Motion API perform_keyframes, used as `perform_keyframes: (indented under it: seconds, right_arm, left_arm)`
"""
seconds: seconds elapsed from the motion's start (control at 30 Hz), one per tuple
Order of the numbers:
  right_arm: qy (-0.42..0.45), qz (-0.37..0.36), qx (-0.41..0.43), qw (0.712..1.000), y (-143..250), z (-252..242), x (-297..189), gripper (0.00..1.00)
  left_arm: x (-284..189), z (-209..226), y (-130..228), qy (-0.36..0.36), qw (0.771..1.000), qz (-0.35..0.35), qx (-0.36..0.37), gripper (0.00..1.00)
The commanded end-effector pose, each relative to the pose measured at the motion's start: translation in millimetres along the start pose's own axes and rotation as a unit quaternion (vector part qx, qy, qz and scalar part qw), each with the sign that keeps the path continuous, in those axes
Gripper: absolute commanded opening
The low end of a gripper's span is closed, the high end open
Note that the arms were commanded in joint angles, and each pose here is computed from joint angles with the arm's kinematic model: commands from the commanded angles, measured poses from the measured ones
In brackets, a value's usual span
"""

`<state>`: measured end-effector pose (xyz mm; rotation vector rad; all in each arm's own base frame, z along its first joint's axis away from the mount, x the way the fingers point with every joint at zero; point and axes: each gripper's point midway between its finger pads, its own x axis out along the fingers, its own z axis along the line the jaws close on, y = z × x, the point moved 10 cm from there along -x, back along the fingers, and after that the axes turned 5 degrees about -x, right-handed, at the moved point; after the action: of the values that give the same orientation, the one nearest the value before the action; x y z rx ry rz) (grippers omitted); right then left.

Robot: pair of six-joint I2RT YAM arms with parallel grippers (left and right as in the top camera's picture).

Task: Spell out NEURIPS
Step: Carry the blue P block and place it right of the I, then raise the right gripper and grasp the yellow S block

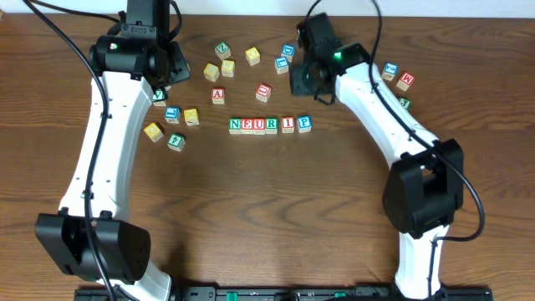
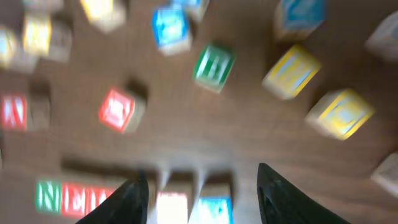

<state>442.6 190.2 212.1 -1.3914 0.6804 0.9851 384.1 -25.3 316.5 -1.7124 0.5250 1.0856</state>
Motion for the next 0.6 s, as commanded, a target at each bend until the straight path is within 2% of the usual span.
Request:
perform_keyframes:
  seconds: [0.0,0.33,0.57]
  right_arm:
    - [0.057,-0.045,0.065,0.995,-13,-17,-1,0.50]
    - [0.058,-0.080,0.133,0.986,-25,-37,46,0.49]
    - [0.069,-0.072,0.163,0.982,-20,-54,77,0.48]
  left_arm:
    - [7,2,3,-0.012,1.000,0.008,0.012,0.53]
    - [7,2,3,-0.013,1.000,0.009,0.012,0.53]
    - [7,2,3,-0.013,1.000,0.009,0.013,0.53]
